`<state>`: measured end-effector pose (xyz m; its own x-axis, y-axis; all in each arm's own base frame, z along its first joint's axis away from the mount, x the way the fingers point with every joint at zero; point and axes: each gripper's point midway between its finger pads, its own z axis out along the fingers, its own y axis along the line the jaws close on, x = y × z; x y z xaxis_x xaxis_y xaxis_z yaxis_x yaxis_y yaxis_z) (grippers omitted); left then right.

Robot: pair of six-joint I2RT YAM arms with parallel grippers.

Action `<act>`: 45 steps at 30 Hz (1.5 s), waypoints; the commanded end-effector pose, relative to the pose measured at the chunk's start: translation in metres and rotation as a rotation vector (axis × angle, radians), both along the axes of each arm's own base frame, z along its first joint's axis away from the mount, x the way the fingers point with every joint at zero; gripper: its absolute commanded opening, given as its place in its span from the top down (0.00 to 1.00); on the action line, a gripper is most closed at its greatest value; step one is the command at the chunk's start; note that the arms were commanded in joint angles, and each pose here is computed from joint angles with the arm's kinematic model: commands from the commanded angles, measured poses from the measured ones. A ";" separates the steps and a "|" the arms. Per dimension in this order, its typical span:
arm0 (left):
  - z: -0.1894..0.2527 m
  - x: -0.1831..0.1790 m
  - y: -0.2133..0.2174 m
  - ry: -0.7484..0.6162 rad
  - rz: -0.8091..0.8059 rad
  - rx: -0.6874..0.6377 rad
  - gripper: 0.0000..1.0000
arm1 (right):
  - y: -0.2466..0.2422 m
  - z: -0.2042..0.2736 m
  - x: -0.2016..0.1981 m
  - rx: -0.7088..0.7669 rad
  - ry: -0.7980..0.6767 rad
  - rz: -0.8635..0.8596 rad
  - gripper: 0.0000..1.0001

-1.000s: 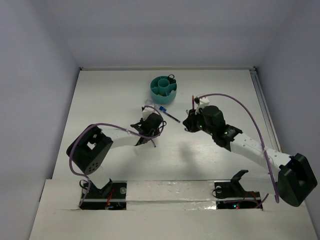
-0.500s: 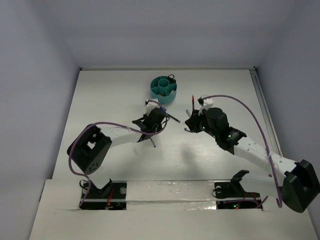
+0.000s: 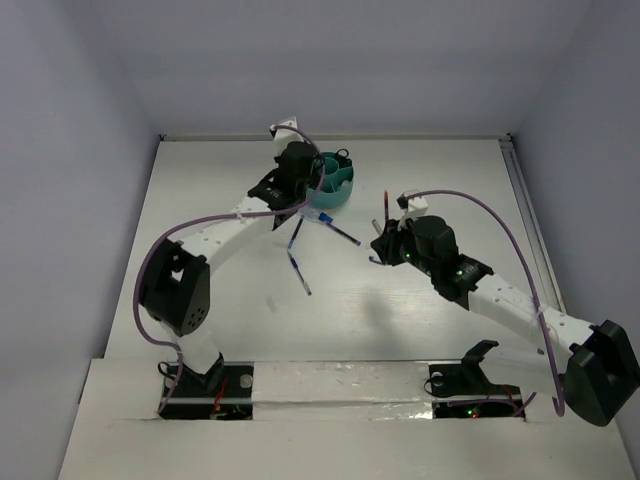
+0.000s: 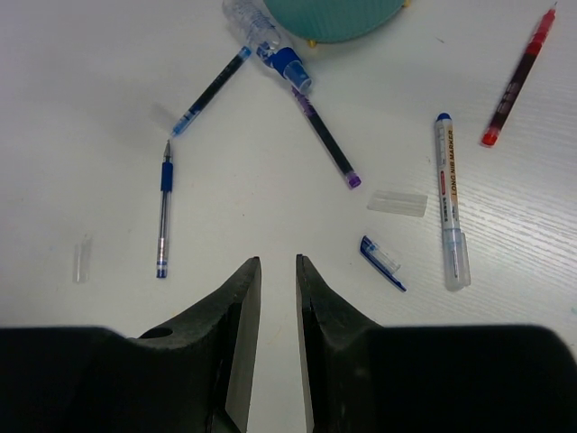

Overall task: Sort the stationery into containers
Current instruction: Place the stationery in the storage box.

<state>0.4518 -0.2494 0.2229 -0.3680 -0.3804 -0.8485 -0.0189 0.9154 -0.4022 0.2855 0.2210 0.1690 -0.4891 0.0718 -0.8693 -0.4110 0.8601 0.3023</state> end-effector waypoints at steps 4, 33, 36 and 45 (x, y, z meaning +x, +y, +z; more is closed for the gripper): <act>-0.016 0.031 0.003 0.027 0.006 0.031 1.00 | 0.002 0.018 0.006 0.041 -0.061 -0.012 0.72; -0.055 0.050 -0.009 0.007 0.026 -0.015 0.83 | 0.007 0.010 0.008 0.027 -0.043 0.008 0.71; -0.054 0.050 -0.009 0.004 0.028 -0.018 0.78 | 0.007 0.010 0.008 0.029 -0.042 0.009 0.71; -0.061 0.045 -0.008 0.016 0.023 -0.025 0.65 | 0.006 0.009 0.008 0.025 -0.043 0.009 0.71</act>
<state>0.4939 -0.2571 0.1463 -0.4157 -0.3765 -0.8279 -0.0548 0.9190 -0.3904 0.2875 0.2229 0.1659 -0.4923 0.0685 -0.8677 -0.4120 0.8598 0.3016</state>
